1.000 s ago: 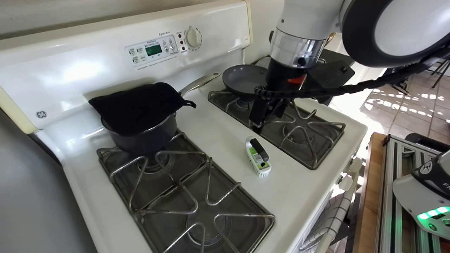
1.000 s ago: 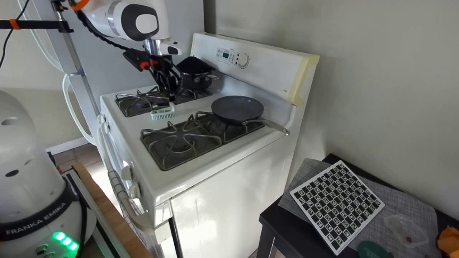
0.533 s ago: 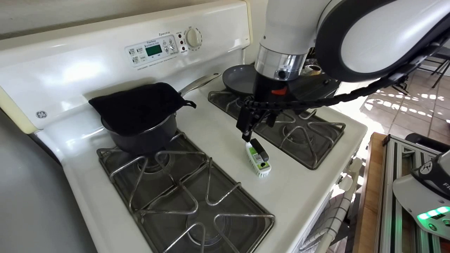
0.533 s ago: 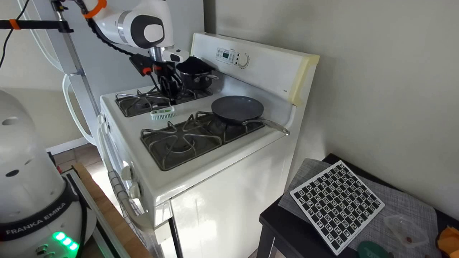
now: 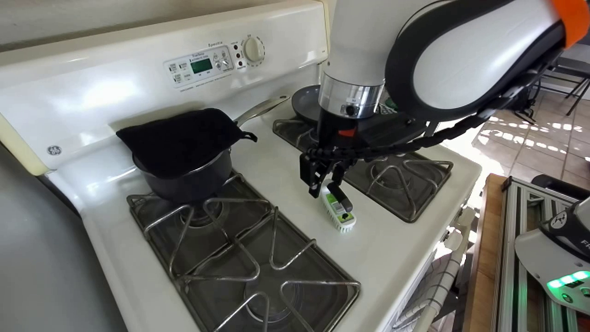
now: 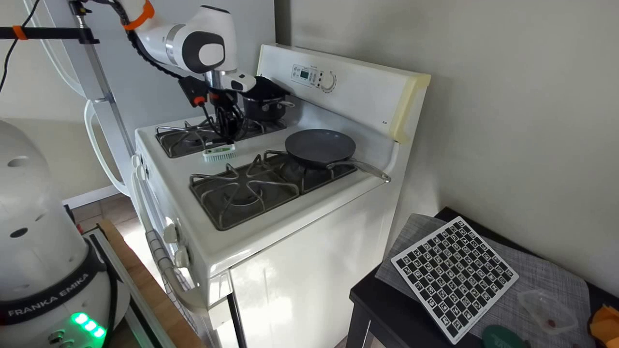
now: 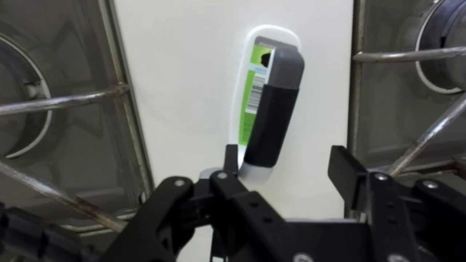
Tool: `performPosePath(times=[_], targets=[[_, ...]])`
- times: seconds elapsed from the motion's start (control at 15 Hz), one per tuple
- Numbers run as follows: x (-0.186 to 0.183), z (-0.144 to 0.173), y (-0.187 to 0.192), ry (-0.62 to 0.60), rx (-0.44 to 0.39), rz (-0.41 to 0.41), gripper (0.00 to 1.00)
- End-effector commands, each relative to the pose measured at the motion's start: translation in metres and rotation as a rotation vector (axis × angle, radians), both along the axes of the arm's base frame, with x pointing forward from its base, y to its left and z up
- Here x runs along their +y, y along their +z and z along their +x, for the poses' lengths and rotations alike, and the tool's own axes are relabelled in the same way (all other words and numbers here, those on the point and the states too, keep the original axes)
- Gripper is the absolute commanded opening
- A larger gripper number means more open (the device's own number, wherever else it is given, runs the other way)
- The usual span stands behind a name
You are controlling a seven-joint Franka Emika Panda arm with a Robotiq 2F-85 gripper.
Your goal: Brush the top of the stove.
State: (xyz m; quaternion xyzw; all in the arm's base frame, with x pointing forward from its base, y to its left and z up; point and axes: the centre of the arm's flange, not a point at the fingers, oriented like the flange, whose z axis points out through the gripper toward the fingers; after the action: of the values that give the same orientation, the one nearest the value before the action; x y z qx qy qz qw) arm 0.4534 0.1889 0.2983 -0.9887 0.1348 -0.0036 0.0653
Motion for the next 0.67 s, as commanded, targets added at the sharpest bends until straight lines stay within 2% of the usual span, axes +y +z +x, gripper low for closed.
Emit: performPosePath(times=[0.0,0.07,0.13,0.2,0.33,0.6], targets=[[0.0133,0.0029,-0.0101,-0.019,0.017,0.031,0.92],[0.0147,0.0026,-0.0113,-0.019,0.020,0.025,0.99],[0.0161,0.0025,-0.0118,-0.016,0.023,0.026,1.00],[0.0172,0.0025,-0.0121,-0.015,0.024,0.024,0.75],[0.0181,0.0022,-0.0117,-0.013,0.023,0.017,0.73],[0.0177,0.0027,-0.0071,-0.019,0.014,0.004,0.39]])
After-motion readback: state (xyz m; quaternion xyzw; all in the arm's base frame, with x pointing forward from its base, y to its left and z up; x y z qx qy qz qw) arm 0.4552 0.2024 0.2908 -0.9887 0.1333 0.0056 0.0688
